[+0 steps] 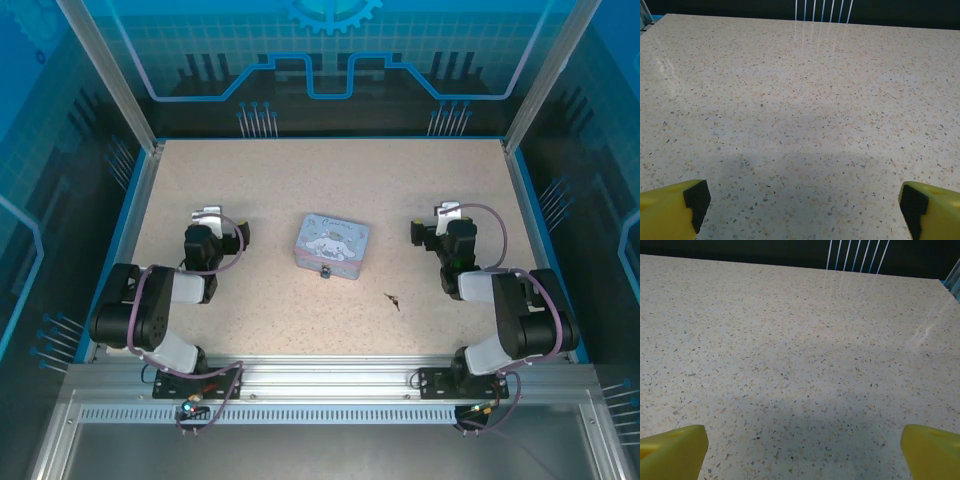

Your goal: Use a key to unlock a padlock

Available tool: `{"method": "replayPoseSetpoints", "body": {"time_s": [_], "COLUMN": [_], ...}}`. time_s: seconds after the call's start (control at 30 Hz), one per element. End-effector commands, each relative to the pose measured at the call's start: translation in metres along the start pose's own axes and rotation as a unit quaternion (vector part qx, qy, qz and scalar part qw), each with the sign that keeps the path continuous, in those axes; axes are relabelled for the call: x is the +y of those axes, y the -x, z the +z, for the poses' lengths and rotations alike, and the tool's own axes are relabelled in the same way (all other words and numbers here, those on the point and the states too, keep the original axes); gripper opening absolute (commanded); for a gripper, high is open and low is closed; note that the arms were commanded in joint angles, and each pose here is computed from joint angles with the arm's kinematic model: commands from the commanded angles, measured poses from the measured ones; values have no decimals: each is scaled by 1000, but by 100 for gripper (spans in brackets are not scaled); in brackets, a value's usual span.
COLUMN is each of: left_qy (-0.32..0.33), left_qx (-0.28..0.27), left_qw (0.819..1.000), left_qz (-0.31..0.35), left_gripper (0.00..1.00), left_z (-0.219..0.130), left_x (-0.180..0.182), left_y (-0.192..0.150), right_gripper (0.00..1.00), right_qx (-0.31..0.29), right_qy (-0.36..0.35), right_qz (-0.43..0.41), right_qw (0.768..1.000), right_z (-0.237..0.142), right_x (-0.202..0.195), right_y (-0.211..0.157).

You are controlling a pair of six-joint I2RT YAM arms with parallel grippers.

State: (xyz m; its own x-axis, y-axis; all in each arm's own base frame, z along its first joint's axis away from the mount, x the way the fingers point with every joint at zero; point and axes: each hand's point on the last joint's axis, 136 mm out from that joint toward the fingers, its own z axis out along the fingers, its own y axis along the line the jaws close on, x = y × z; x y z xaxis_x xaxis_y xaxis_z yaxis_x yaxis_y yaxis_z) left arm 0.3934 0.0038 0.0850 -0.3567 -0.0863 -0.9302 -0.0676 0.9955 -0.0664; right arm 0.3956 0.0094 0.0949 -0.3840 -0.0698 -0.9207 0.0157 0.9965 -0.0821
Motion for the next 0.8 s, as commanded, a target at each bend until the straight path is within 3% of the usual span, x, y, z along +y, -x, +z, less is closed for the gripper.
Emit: {"method": "replayPoseSetpoints", "body": {"time_s": [0.0,0.67,0.77], "left_qy": [-2,-8,14], "left_qx": [-15,-20,-13], "left_qw": [1000,1000,1000], "left_qz": [-3,0,-1], "left_gripper": [99,98,99], "left_z": [1,-3,-12], "left_x": [-2,-5,0], "left_y": [10,16,31], "right_gripper": [100,100,100], "right_qx": [-7,-13,24], "right_qy": [-5,-14,-37], "right_qz": [6,5,11], "right_qw": [1000,1000,999], "right_z": [-1,-7,-17], "right_x": [0,-3,-8], "right_y": [1,11,28]}}
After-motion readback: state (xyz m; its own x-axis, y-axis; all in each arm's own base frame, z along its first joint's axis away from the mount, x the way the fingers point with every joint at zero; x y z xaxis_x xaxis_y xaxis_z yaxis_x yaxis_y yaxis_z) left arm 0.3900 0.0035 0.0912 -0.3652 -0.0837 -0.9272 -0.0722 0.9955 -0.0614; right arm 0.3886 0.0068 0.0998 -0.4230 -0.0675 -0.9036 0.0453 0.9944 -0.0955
